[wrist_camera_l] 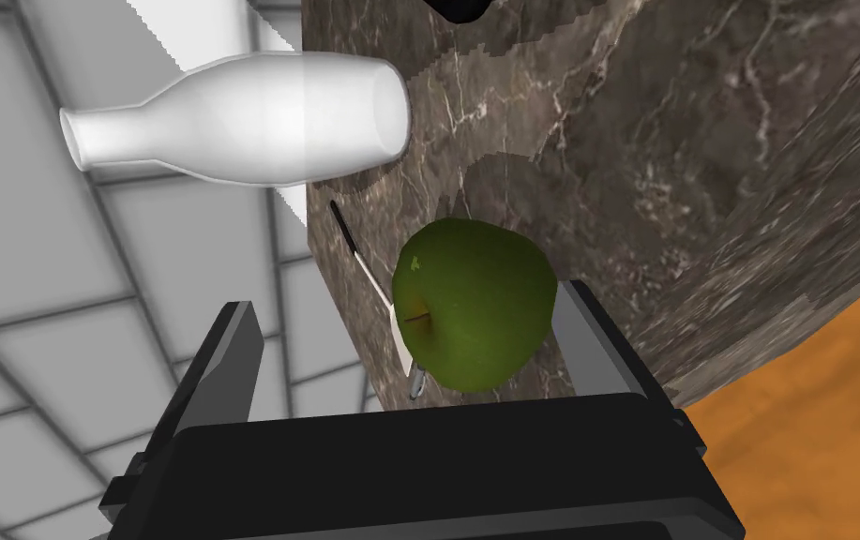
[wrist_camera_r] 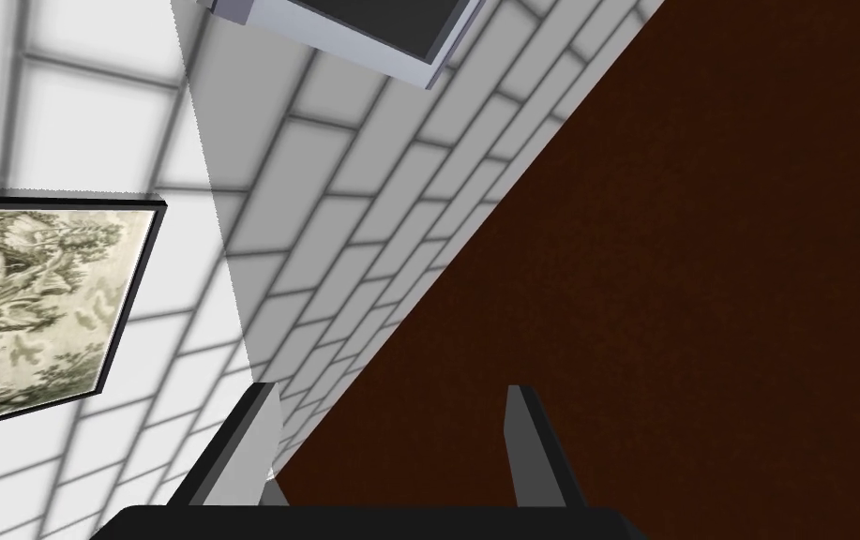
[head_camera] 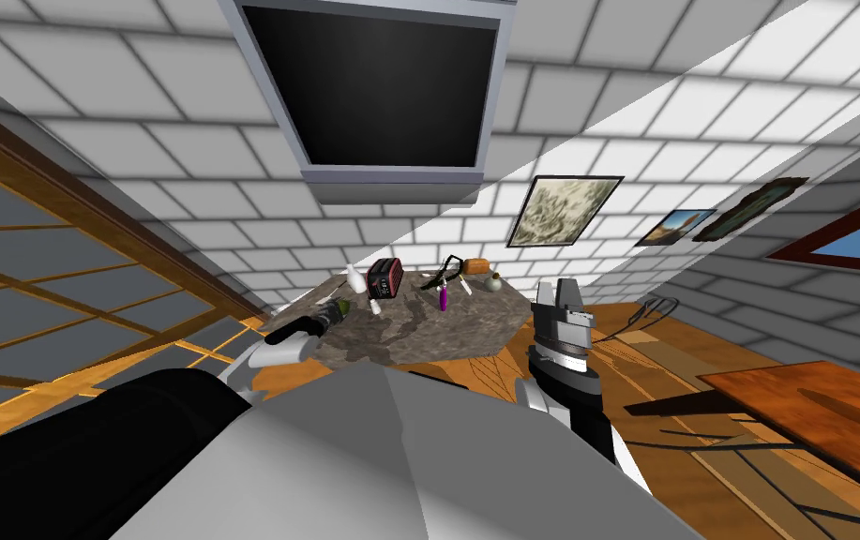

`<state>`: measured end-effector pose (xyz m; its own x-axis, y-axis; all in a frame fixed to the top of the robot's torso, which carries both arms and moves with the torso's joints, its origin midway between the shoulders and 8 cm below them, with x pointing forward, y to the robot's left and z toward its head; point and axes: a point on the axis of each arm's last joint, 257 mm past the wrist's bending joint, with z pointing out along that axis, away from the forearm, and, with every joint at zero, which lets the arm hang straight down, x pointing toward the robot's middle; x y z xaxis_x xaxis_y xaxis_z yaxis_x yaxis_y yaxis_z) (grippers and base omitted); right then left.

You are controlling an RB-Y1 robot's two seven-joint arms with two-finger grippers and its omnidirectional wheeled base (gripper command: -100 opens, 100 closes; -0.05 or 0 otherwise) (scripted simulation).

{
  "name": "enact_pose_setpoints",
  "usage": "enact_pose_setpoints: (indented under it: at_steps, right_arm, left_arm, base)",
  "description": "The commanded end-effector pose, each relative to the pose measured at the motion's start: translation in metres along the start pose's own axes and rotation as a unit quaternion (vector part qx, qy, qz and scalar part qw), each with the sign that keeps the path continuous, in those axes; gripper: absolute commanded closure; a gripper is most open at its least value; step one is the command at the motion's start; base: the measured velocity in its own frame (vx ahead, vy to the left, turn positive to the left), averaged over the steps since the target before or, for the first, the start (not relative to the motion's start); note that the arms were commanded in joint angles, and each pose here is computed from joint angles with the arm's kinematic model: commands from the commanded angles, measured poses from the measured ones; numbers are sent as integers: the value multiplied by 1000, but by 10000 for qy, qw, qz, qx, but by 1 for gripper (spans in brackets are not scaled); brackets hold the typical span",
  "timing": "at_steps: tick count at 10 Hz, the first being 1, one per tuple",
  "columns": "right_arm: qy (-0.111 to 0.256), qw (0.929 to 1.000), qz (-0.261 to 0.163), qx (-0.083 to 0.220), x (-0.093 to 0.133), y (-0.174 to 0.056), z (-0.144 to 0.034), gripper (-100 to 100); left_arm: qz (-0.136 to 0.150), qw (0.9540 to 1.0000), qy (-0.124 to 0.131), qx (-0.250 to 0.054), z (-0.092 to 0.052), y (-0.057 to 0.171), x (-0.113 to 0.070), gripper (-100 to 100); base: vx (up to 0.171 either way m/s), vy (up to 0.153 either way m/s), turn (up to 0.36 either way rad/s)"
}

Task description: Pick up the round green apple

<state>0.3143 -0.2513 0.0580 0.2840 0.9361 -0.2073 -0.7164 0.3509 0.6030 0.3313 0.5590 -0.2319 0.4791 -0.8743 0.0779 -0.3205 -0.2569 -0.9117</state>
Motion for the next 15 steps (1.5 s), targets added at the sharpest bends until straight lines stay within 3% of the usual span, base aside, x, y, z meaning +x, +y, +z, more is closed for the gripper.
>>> enact_pose_setpoints:
  at_steps: [1, 2, 3, 5, 8, 9, 10, 13, 14, 15]
  right_arm:
    - [0, 10000, 0, 0, 0, 0, 0, 0]
    - [0, 10000, 0, 0, 0, 0, 0, 0]
    - [0, 10000, 0, 0, 0, 0, 0, 0]
    - [0, 10000, 0, 0, 0, 0, 0, 0]
    - [0, 10000, 0, 0, 0, 0, 0, 0]
    - [0, 10000, 0, 0, 0, 0, 0, 0]
    - [0, 10000, 0, 0, 0, 0, 0, 0]
    - [0, 10000, 0, 0, 0, 0, 0, 0]
    - [0, 10000, 0, 0, 0, 0, 0, 0]
    - [0, 10000, -1, 0, 0, 0, 0, 0]
  left_arm:
    - [-16, 9995, -183, -251, -1, 9, -20, -100]
    - [-19, 9987, -318, -393, -2, 11, -34, -100]
    - [-20, 9983, -347, -477, -3, 16, -35, -100]
    - [-13, 9951, -621, -766, -7, 22, -63, -100]
    - [-12, 9912, -804, -1047, -12, 32, -79, -100]
    - [-8, 9882, -941, -1205, -17, 35, -92, -100]
    - [-8, 9880, -947, -1223, -17, 36, -93, -100]
    - [6, 9776, -1314, -1644, -31, 44, -127, -100]
    - [2, 9764, -1333, -1699, -33, 47, -128, -100]
    - [4, 9724, -1443, -1836, -38, 50, -138, -100]
  base:
    - [20, -16, -82]
    - [30, -20, -143]
    - [24, -8, -39]
    - [24, -5, -103]
    - [23, 3, -53]
    - [20, 0, -102]
    - [15, 3, -40]
    - [23, 8, -112]
    - [18, 10, -26]
    - [15, 7, -46]
